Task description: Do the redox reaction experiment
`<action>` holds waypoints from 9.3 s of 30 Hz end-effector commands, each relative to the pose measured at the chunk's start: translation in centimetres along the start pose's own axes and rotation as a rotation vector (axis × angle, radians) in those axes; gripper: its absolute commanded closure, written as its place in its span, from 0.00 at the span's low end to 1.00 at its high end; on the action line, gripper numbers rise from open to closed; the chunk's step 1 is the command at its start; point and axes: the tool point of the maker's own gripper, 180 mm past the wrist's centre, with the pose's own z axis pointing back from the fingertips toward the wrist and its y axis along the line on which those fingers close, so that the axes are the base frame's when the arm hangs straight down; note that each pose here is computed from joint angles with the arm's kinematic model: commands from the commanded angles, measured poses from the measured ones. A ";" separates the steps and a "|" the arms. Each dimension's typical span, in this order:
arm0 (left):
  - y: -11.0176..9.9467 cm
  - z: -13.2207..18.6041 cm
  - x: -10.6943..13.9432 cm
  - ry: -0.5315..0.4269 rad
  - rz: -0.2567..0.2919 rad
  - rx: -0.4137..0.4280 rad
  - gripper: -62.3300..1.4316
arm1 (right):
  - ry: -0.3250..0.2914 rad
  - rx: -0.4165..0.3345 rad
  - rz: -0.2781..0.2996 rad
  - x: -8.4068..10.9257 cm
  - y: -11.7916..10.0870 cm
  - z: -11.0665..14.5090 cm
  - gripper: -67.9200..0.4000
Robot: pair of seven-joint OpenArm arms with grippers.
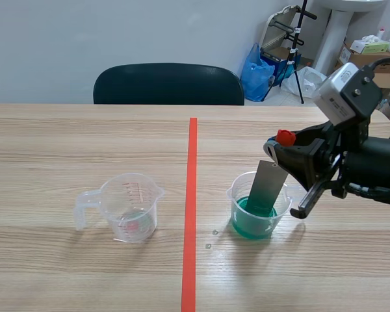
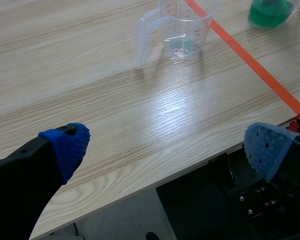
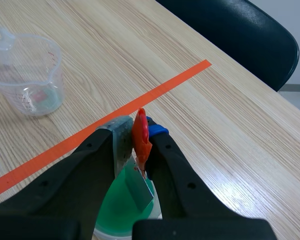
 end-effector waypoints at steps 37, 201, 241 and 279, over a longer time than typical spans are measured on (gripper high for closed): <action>0.0 -0.1 0.6 -0.028 0.004 0.002 0.00 | -0.024 -0.019 0.019 0.9 -0.8 0.0 0.97; 0.0 -0.1 0.8 -0.033 0.004 0.001 0.00 | -0.067 -0.074 0.066 12.6 -0.9 4.4 0.97; 0.0 -0.1 0.8 -0.033 0.004 0.001 0.00 | -0.087 -0.073 0.067 12.9 -0.8 4.5 0.97; 0.0 -0.1 0.8 -0.033 0.004 0.001 0.00 | -0.087 -0.073 0.067 12.9 -0.8 4.5 0.97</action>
